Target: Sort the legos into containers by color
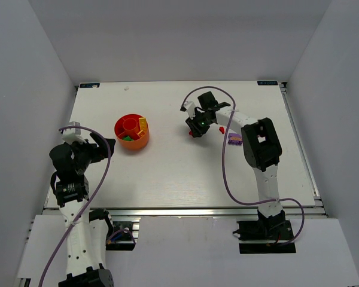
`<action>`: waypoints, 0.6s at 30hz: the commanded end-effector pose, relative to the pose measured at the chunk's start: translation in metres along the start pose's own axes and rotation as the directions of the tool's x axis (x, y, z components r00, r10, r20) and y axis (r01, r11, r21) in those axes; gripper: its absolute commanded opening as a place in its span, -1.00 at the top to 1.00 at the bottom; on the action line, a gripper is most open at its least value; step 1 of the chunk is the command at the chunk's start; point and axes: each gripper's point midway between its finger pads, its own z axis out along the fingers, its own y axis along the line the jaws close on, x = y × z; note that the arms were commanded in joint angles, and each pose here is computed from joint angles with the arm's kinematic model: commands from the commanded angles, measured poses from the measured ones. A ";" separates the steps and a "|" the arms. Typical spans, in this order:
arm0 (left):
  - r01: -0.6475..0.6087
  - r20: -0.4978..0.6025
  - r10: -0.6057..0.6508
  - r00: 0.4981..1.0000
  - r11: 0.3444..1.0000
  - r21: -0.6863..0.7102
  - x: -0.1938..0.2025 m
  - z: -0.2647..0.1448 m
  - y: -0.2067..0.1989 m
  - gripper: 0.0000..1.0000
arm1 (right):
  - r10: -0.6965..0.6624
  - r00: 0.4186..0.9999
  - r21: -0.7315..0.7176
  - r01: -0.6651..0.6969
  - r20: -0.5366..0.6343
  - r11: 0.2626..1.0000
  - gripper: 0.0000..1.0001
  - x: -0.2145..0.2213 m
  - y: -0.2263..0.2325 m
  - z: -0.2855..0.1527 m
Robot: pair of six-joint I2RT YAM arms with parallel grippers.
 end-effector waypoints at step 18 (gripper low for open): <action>-0.018 0.022 0.018 1.000 1.000 -0.019 -0.004 -0.005 0.001 -0.96 | -0.523 0.823 -0.008 0.537 0.221 0.843 1.00 -0.141 0.082 -0.122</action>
